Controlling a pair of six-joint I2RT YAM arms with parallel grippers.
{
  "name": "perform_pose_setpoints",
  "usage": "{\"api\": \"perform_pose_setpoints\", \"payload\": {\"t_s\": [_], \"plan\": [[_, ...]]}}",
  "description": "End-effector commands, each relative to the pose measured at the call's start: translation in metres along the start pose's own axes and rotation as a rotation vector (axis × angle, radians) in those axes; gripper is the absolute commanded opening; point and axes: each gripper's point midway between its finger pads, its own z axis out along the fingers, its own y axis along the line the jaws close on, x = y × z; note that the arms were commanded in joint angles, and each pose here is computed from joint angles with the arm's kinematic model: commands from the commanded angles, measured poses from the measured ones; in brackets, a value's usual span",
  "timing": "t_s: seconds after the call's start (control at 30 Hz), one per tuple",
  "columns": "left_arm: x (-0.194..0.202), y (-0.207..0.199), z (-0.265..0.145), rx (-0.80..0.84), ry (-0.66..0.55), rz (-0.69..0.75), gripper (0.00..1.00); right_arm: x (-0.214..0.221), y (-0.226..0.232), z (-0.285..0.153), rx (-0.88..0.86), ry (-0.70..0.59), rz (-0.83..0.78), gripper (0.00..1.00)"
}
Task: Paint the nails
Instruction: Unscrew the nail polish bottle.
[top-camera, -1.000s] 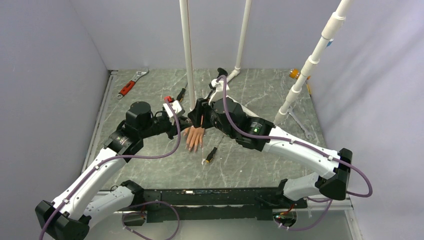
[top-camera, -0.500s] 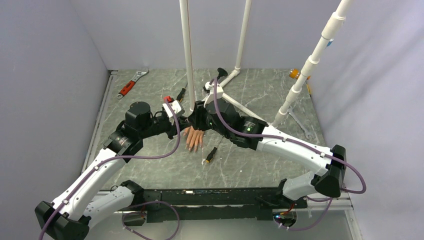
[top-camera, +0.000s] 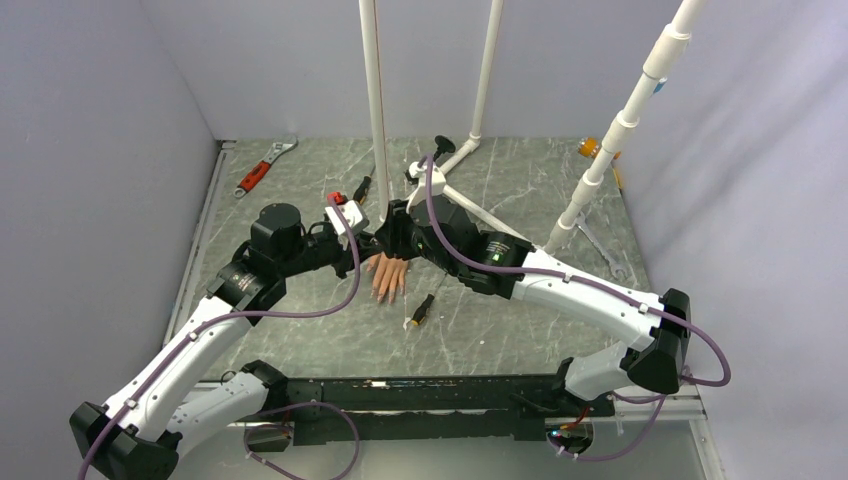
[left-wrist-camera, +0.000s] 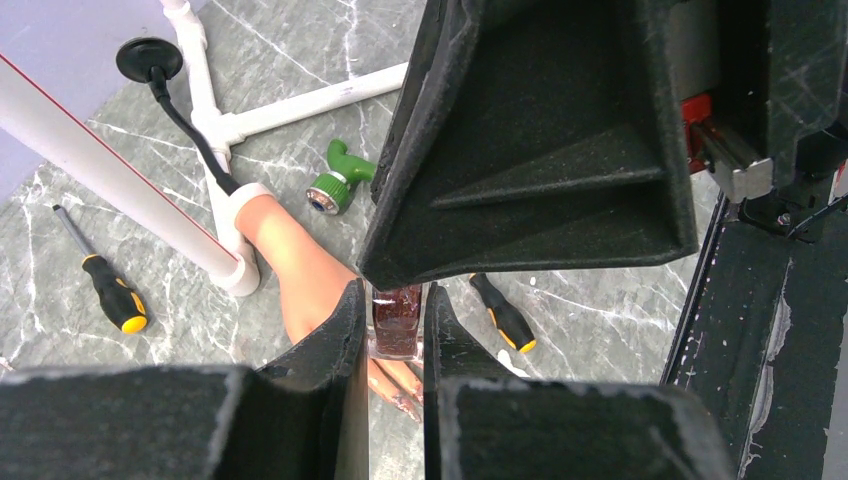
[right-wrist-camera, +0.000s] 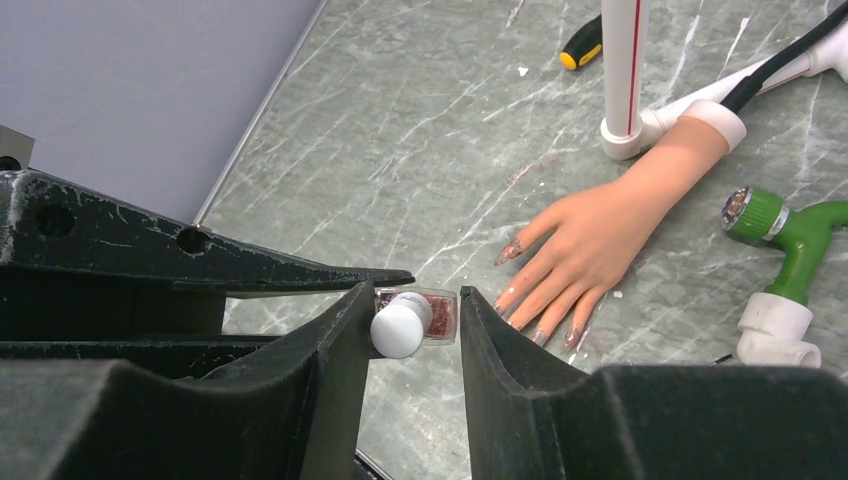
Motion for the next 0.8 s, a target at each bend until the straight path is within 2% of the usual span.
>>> {"api": "perform_pose_setpoints", "payload": {"t_s": [0.0, 0.13, 0.3, 0.5, 0.53, 0.77], "plan": [[-0.030, 0.002, -0.005, -0.016, -0.086, 0.039, 0.00, -0.032, 0.012, -0.009, -0.023, -0.086, 0.028, 0.39], [-0.029, 0.002, -0.005, -0.013, -0.083, 0.039, 0.00, -0.032, 0.012, -0.009, -0.019, -0.089, 0.027, 0.37], [-0.030, 0.002, -0.005, -0.013, -0.084, 0.039, 0.00, -0.033, 0.010, -0.010, -0.016, -0.093, 0.025, 0.29], [-0.030, 0.004, -0.006, -0.025, -0.086, 0.043, 0.00, -0.026, 0.012, -0.007, -0.027, -0.069, 0.000, 0.02], [-0.030, 0.004, -0.006, -0.025, -0.085, 0.042, 0.00, -0.025, 0.012, -0.006, -0.031, -0.062, -0.007, 0.00], [-0.032, 0.001, -0.007, -0.016, -0.095, 0.045, 0.00, -0.017, 0.012, -0.009, -0.062, -0.039, -0.054, 0.00]]}}
